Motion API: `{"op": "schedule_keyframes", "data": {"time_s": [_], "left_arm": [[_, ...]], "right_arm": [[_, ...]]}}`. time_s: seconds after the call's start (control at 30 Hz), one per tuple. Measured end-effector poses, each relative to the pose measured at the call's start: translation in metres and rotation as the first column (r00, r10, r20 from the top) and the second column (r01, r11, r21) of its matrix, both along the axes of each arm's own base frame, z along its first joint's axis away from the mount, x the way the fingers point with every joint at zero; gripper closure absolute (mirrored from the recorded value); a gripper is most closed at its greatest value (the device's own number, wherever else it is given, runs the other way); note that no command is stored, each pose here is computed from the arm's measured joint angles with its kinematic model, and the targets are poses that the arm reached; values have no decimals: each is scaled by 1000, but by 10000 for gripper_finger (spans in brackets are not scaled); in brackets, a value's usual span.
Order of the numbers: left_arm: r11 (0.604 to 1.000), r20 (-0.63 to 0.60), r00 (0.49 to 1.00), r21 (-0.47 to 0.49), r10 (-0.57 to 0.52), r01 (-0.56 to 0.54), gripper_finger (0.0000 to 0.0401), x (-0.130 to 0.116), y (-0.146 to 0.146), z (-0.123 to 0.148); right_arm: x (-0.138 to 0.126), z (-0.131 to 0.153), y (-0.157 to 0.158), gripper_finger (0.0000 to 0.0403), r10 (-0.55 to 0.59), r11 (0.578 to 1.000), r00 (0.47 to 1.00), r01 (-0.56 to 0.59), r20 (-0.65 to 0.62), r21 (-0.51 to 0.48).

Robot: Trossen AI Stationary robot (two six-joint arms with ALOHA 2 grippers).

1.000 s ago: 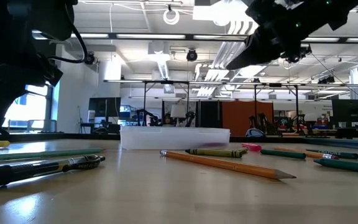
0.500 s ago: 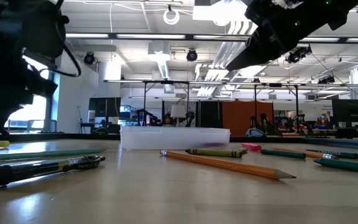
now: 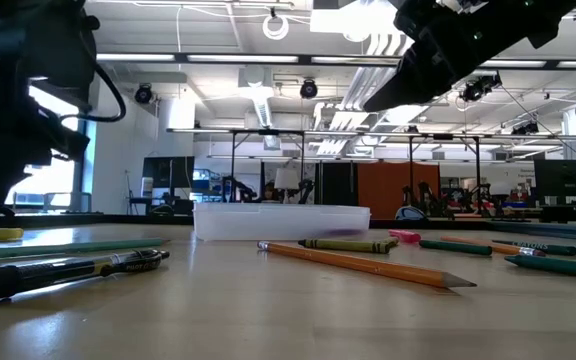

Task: Pick & place school supplies into a supply box
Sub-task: Put the yellow pen into the supply box

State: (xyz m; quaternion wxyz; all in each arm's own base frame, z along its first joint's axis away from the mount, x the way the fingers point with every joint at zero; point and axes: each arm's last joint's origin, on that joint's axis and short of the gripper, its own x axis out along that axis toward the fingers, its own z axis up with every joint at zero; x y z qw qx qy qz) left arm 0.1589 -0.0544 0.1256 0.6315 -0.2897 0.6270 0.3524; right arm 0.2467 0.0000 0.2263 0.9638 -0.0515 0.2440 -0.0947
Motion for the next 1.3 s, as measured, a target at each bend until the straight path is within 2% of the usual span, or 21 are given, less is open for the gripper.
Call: {"op": "schedule_keyframes", "data": {"time_s": [0.1,0.23,0.43,0.5,0.6,0.8,0.93,0.97,1.03,1.13,1.3], "left_arm": [[1000,21,1000,4,17,-17,351,6,-2,5],[995,167,984,59,68,-79,353,27,-6,20],[991,401,916,124,3,-57,351,64,-9,64],[988,480,876,152,-45,-33,342,80,-6,84],[967,534,830,253,-160,23,337,99,6,112],[890,555,748,444,-363,103,346,146,49,145],[836,512,715,517,-476,186,335,178,76,142],[829,482,726,515,-491,219,331,183,83,136],[821,451,732,509,-511,259,327,195,93,124],[814,359,771,474,-526,335,325,203,103,96],[802,310,771,444,-557,400,324,217,106,64]], "right_arm": [[0,0,0,402,-7,1000,1000,7,3,14],[0,0,0,402,-4,1000,1000,4,5,18],[1,2,0,403,-5,1000,1000,4,26,18],[1,2,0,403,-4,1000,1000,4,29,17],[1,3,0,403,-4,1000,999,3,33,17],[1,2,0,403,-4,1000,999,4,33,18],[1,2,0,403,-15,999,999,14,29,39],[1,1,0,403,-19,999,999,18,26,47],[0,-1,0,402,-25,998,1000,24,7,61],[-2,-3,1,403,-11,997,1000,12,-23,70],[-3,-6,2,402,23,996,999,-19,-49,89]]}}
